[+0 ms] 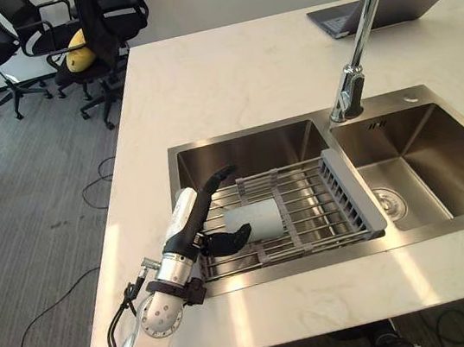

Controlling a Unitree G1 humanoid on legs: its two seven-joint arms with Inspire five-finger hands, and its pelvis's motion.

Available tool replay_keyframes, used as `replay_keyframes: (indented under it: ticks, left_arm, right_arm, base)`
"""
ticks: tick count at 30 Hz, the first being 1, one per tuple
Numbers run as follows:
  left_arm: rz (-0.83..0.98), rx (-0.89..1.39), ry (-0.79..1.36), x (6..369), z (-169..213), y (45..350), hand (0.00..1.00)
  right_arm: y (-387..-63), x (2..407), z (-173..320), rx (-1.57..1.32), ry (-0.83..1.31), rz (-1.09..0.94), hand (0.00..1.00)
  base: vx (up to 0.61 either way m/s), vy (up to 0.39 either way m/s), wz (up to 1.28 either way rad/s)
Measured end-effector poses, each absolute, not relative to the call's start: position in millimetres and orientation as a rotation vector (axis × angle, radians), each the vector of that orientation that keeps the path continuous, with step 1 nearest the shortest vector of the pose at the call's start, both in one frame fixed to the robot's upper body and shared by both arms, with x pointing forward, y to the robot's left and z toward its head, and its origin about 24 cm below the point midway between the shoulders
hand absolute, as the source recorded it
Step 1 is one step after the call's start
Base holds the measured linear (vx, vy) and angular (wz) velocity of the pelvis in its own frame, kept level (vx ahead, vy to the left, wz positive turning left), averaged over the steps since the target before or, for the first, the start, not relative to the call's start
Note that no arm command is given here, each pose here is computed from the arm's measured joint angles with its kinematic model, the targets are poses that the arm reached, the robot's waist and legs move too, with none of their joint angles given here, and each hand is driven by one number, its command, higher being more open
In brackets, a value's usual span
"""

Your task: Walk over to the sink, pick up the cup, carry it to the dishwasher, place the cup inside the dishwasher, then close the dishwasher door

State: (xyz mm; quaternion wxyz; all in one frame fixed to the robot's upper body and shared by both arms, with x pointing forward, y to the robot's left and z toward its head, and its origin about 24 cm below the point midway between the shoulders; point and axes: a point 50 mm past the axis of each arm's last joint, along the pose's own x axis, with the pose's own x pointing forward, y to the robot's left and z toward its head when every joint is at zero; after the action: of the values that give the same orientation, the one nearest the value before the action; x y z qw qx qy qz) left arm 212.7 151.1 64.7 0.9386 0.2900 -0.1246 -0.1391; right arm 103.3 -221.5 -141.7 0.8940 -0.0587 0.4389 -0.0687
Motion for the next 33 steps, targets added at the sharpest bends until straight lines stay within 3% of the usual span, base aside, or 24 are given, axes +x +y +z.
replay_keyframes:
  ticks: [33]
  left_arm:
    - [-0.315, 0.839, -0.257, 206.7, 51.6, 132.1, 0.90]
  right_arm:
    - [-209.4, 103.4, -144.1, -0.131, 0.917, -0.097, 0.90]
  base:
    - [-0.01, -0.001, 0.02]
